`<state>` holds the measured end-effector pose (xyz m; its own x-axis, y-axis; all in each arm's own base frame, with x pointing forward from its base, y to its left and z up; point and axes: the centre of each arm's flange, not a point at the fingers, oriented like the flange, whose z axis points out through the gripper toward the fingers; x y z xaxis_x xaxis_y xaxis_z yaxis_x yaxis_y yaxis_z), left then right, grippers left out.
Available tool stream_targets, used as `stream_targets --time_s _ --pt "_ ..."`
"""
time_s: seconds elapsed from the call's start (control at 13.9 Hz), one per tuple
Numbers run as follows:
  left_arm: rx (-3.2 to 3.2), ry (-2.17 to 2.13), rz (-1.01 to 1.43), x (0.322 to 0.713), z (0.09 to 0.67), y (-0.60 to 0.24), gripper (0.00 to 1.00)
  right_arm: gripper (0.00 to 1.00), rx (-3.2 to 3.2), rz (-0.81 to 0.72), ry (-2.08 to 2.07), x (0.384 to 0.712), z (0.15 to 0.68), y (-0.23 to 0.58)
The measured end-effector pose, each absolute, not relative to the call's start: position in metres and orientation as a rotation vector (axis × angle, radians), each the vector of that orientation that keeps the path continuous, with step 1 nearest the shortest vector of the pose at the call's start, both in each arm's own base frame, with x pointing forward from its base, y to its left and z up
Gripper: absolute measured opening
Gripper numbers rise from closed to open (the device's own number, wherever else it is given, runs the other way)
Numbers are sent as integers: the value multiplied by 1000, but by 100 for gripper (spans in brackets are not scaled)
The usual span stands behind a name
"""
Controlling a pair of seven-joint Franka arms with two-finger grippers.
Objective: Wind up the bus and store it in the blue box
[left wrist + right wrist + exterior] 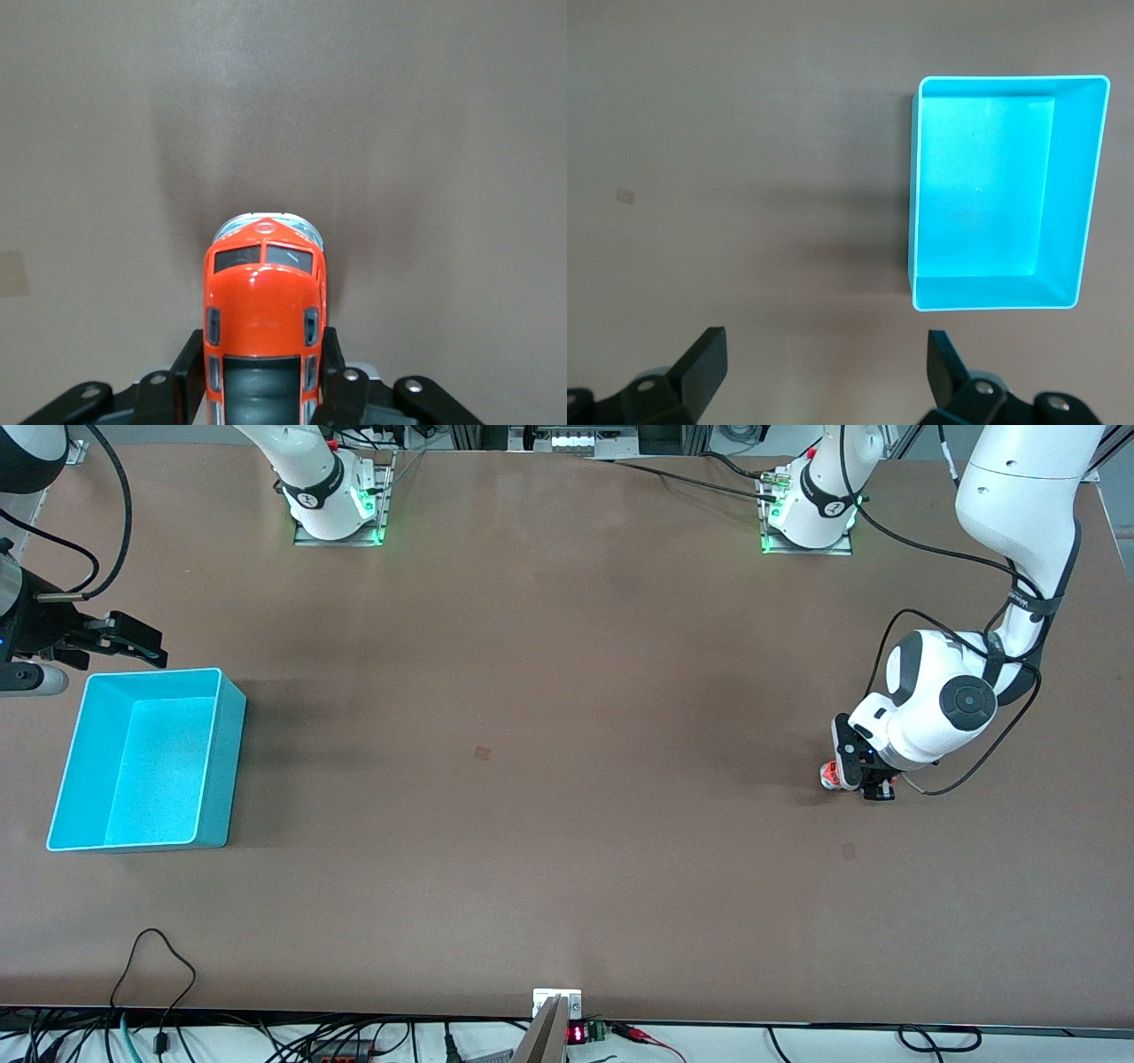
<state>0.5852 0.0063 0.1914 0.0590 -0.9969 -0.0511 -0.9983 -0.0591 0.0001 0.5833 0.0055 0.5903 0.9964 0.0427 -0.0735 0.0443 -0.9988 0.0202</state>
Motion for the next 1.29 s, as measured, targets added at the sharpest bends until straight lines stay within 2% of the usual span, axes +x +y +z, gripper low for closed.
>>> stream_targets --time_s 0.79,1.29 --pt "-2248 2145 60 586 191 13 54 100 3117 -114 68 583 590 6" --pt "-2193 2207 67 590 190 64 54 100 3117 -114 68 583 590 6"
